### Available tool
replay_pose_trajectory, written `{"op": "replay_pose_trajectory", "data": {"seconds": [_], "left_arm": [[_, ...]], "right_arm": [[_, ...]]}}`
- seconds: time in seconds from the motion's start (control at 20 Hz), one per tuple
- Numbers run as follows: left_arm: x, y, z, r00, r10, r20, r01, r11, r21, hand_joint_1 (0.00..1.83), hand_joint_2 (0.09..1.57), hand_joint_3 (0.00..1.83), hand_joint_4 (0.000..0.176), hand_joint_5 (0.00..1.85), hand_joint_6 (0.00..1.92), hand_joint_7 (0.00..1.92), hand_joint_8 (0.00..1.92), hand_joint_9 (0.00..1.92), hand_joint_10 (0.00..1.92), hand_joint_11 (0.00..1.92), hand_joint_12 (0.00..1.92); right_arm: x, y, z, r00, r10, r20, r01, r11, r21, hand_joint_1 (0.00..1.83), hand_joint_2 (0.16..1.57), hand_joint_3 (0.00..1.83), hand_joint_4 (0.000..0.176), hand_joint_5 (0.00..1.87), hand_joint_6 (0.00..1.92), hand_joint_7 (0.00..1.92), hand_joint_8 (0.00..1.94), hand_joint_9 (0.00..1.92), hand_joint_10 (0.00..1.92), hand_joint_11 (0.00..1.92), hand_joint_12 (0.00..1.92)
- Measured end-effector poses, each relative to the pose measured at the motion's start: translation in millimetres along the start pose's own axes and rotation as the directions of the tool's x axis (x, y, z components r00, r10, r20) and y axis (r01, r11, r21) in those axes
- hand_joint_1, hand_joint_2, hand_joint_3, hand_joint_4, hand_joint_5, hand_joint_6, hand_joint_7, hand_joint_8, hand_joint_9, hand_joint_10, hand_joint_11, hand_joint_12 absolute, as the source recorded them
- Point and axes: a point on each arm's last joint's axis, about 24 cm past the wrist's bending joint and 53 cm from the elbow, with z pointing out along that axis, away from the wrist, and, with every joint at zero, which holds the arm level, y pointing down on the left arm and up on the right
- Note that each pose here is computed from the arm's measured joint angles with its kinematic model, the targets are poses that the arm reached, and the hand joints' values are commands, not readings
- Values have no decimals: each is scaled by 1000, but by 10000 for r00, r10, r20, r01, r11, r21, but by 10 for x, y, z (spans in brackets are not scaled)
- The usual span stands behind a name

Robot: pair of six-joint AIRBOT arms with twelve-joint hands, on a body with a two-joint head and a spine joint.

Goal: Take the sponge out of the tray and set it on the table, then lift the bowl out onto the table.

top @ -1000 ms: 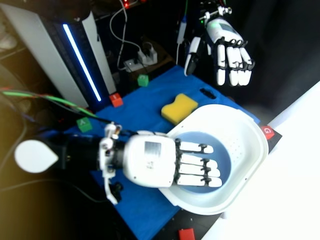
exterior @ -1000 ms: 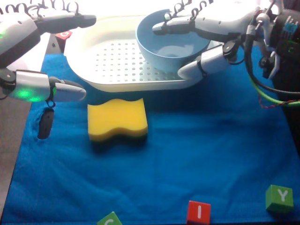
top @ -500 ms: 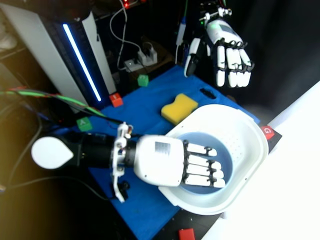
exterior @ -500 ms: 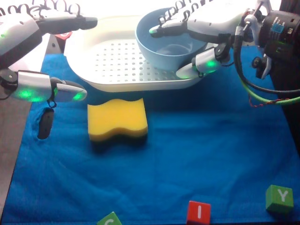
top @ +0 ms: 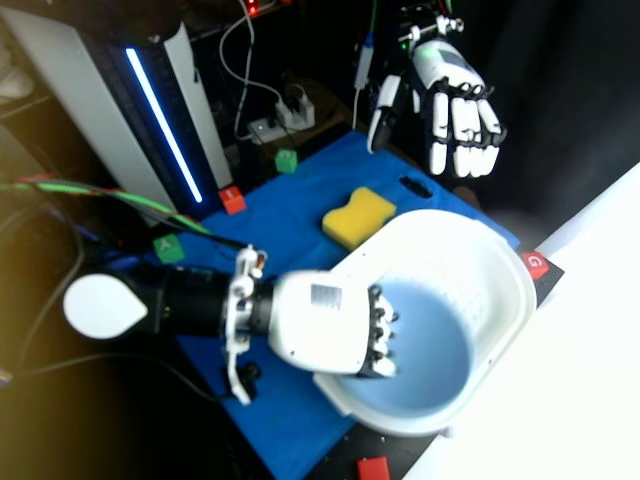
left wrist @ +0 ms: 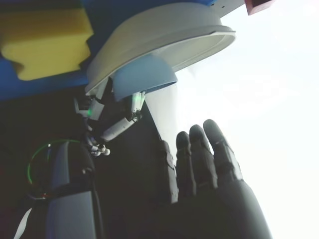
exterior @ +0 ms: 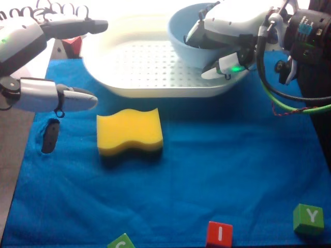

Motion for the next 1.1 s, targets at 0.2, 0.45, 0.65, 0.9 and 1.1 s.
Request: {"op": "replay_pose_trajectory", "data": {"seconds": [0.2, 0.45, 0.65, 0.9, 1.1], "left_arm": [[-4, 5, 3, 10000, -70, 34, 70, 10000, -2, 781, 935, 0, 72, 348, 2, 308, 2, 267, 4, 0, 738], [12, 13, -4, 9999, -103, -1, 103, 9999, -19, 771, 927, 0, 61, 362, 4, 321, 4, 281, 5, 0, 763], [22, 24, -13, 9998, -175, -9, 175, 9998, -40, 741, 931, 0, 51, 361, 0, 335, 4, 295, 5, 0, 811], [27, 55, -40, 9995, -305, 43, 305, 9995, -108, 737, 931, 0, 87, 358, 2, 328, 1, 276, 1, 0, 758], [17, 76, -68, 9983, -556, 160, 559, 9983, -151, 755, 933, 0, 95, 371, 5, 334, 3, 280, 2, 0, 763]], "right_arm": [[7, 2, 0, 10000, -79, -36, 79, 10000, -4, 1154, 1152, 0, 0, 907, 1075, 1160, 946, 1295, 1386, 1270, 1765], [-48, 198, 30, 9987, -509, -78, 506, 9980, -369, 1258, 1133, 0, 0, 910, 1007, 980, 1076, 1259, 1278, 1202, 1704], [-283, 632, -70, 9955, -926, 214, 948, 9845, -1476, 1136, 1174, 0, 0, 866, 1137, 1098, 1500, 1210, 1714, 1182, 1909], [-432, 664, -316, 9934, -1076, 403, 1131, 9774, -1784, 1154, 1136, 1, 0, 942, 1019, 1213, 1659, 1330, 1921, 1332, 1921], [-501, 846, -652, 9932, -1060, 490, 1149, 9625, -2456, 1148, 1152, 0, 0, 911, 1067, 1168, 1314, 1253, 1817, 1288, 1921]]}}
